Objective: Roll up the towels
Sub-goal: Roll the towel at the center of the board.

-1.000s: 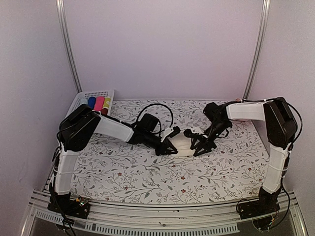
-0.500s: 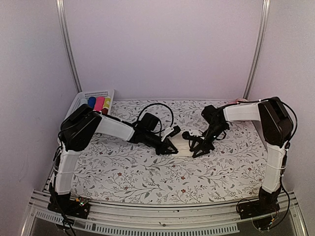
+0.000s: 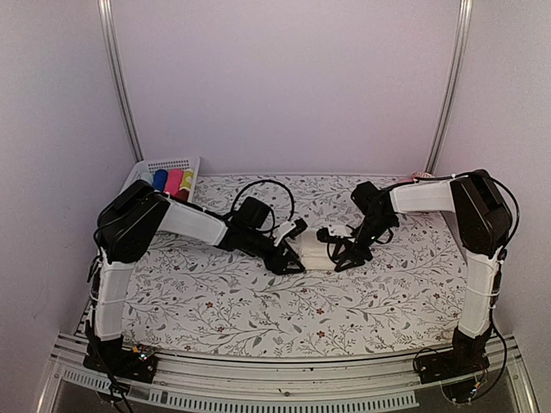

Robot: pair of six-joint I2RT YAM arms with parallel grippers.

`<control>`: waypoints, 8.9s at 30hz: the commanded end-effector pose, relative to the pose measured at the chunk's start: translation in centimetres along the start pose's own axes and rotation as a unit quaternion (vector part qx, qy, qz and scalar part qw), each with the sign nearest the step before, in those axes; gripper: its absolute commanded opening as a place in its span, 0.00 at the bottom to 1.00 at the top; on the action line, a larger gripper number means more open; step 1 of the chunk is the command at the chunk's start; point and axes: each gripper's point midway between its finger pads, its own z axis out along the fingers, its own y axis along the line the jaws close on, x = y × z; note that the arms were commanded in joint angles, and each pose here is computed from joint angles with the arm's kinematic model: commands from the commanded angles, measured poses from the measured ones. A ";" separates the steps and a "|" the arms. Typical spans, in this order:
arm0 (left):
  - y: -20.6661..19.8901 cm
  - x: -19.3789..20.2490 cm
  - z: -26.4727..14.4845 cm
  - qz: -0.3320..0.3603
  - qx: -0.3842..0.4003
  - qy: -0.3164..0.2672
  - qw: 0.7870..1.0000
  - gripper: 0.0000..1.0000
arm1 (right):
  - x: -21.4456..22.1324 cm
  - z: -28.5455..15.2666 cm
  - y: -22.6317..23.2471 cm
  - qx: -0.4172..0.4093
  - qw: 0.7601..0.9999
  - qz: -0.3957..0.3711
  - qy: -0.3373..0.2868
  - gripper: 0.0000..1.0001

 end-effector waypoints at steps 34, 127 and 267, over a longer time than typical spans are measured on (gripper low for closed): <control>-8.2 -2.1 -1.2 0.377 -0.180 -0.044 0.907 0.78 | 0.5 1.6 4.5 -0.163 0.985 0.050 0.004 0.12; -2.4 -2.0 -1.7 0.094 -0.043 -0.012 0.995 0.77 | 2.1 1.6 1.3 0.036 0.994 -0.070 0.078 0.37; -2.1 3.3 -1.6 -0.028 -0.003 -0.008 1.000 0.34 | 0.4 2.7 0.6 0.075 0.992 -0.090 0.047 0.43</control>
